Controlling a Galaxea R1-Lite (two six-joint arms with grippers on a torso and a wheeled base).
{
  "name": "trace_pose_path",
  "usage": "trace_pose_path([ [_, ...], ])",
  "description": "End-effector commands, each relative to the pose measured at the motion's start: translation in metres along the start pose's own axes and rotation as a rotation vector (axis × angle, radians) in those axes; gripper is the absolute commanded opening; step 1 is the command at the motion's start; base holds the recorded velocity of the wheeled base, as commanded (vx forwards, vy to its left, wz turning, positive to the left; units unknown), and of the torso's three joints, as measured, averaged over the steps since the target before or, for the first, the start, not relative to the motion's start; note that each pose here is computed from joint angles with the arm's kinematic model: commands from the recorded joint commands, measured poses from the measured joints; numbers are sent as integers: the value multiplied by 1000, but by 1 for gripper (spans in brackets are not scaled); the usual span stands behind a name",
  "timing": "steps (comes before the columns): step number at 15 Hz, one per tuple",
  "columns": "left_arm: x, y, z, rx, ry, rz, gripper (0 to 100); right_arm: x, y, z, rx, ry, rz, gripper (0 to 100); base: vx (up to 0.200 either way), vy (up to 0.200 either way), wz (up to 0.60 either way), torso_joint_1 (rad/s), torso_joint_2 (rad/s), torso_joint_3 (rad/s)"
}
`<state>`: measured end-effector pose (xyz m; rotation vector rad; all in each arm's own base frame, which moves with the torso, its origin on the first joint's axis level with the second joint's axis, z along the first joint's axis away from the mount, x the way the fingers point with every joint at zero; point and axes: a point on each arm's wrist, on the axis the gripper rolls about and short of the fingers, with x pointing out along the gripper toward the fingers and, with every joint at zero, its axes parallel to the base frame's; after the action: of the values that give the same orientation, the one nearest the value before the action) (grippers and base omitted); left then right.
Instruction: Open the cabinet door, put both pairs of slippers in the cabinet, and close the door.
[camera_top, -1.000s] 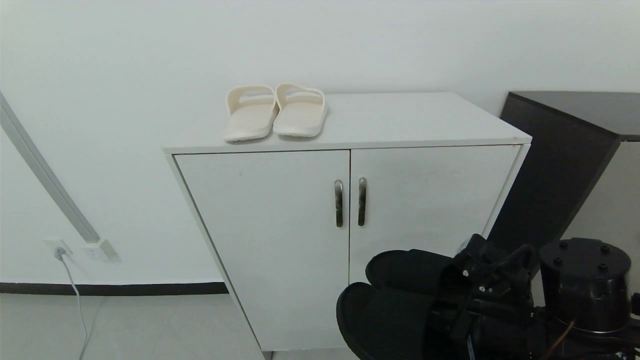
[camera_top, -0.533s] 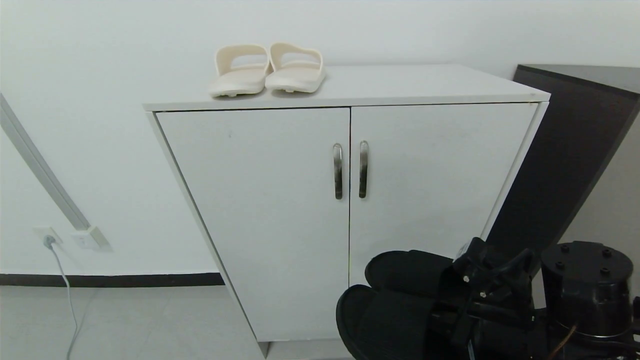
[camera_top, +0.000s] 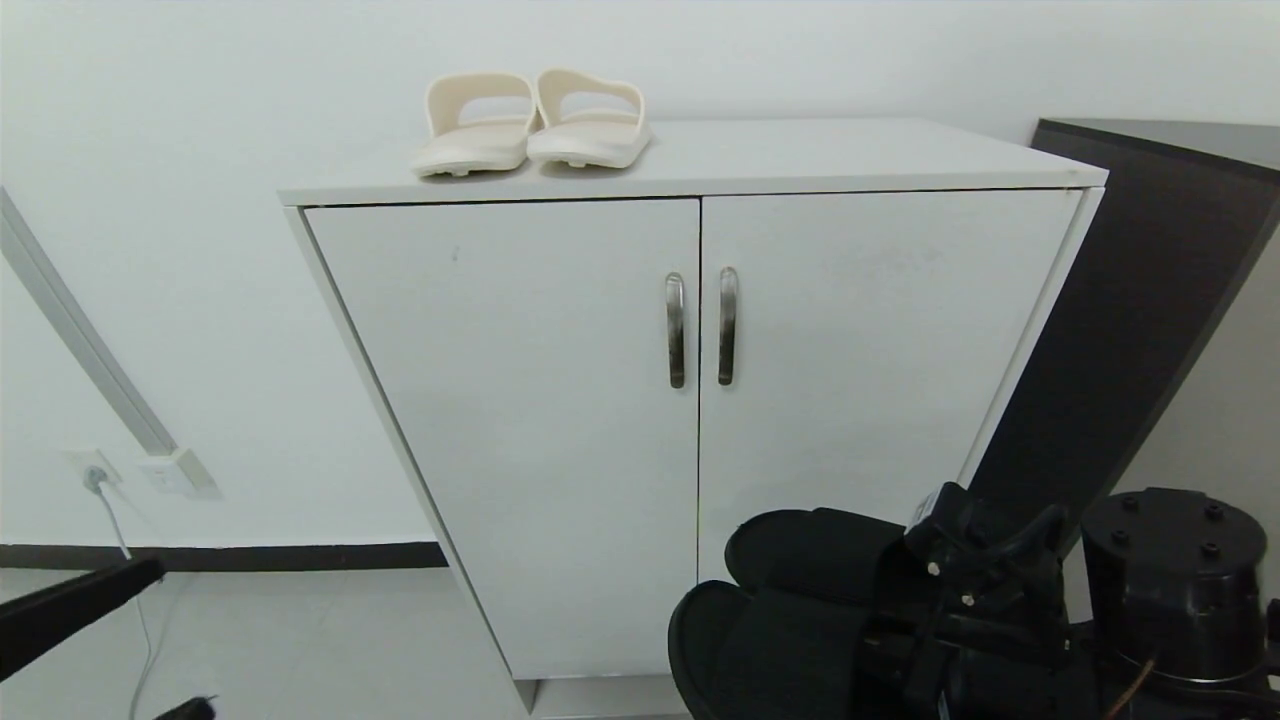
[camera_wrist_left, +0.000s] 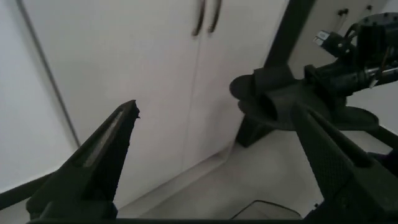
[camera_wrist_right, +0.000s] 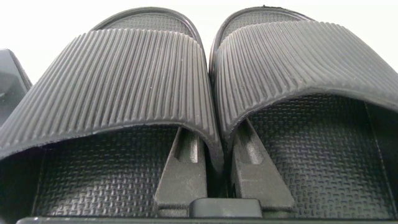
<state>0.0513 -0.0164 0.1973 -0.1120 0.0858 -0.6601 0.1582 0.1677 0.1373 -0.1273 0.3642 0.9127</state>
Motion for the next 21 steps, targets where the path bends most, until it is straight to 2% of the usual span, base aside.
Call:
trace_pose_path([
  [1,54,15,11,-50,100,-173,100,0,0,-1,1,2,2,0,0,0,0,0,0,0],
  [2,65,13,18,-36,86,-228,100,0,0,-1,0,2,7,0,0,0,0,0,0,0],
  [6,103,11,45,-45,58,-312,100,-1,1,-2,2,5,33,0,0,0,0,0,0,0],
  [7,110,4,55,-52,44,-355,100,-1,1,-2,2,5,33,0,0,0,0,0,0,0],
  [10,139,-13,78,-109,24,-402,100,0,2,-1,-1,3,40,0,0,0,0,0,0,0],
  [12,165,-22,85,-111,32,-433,100,0,3,-2,-1,4,42,0,0,0,0,0,0,0],
  [13,172,-25,86,-111,36,-448,100,0,3,-2,-1,6,42,0,0,0,0,0,0,0],
  [15,196,-38,86,-129,66,-504,100,1,4,-2,-3,7,46,0,0,0,0,0,0,0],
  [18,238,-44,76,-141,104,-526,100,1,5,-3,-6,12,52,0,0,0,0,0,0,0],
  [20,256,-46,73,-147,94,-531,100,1,5,-3,-6,12,53,0,0,0,0,0,0,0],
  [21,263,-45,72,-161,97,-529,100,2,5,-4,-6,15,53,0,0,0,0,0,0,0],
])
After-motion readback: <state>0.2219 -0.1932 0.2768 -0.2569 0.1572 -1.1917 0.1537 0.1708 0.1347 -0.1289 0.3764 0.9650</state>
